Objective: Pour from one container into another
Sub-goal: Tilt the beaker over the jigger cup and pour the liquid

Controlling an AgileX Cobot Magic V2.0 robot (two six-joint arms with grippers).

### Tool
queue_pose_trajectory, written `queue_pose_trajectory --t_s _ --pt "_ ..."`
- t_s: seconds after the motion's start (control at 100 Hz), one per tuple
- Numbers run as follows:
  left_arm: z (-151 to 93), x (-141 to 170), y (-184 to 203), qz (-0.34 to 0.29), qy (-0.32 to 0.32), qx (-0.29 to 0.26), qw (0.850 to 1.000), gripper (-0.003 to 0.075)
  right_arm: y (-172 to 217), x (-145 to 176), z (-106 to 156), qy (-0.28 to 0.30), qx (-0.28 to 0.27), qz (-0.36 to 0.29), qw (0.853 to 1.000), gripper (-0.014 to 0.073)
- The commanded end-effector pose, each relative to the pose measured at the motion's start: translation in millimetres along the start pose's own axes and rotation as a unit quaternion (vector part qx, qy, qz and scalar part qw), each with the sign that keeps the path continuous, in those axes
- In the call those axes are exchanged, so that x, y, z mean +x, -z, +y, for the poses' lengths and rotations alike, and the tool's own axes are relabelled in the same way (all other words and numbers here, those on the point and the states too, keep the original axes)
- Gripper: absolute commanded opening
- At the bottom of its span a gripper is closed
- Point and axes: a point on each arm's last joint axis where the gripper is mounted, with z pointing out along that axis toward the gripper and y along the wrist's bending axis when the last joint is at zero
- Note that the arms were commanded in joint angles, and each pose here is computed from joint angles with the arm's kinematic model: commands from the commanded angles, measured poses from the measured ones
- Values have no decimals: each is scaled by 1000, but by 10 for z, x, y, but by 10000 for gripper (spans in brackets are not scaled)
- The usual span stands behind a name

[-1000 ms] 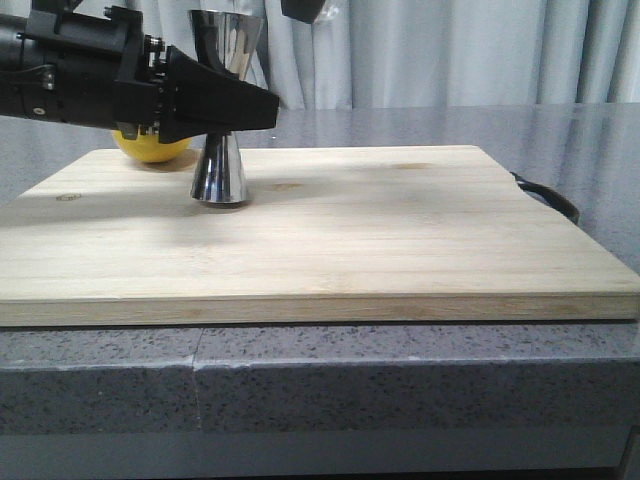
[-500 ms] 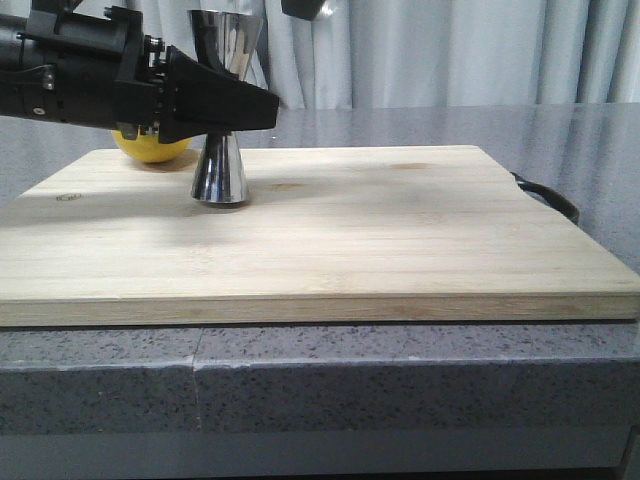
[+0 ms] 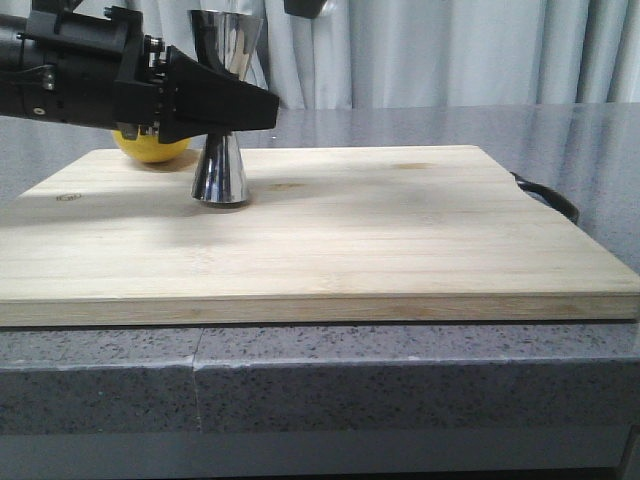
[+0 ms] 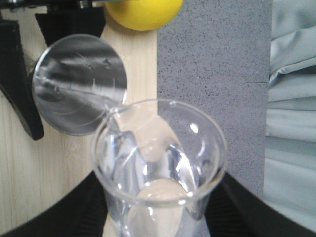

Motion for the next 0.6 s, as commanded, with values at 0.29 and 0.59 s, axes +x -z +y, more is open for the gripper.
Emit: queue_pose_trajectory --t_s 0.29,0.59 --pt "-81 -305 19 -75 -16 28 997 134 297 -37 -215 27 77 -38 996 306" --pt "-81 -305 19 -75 -16 28 997 134 297 -39 -219 49 81 -37 995 306"
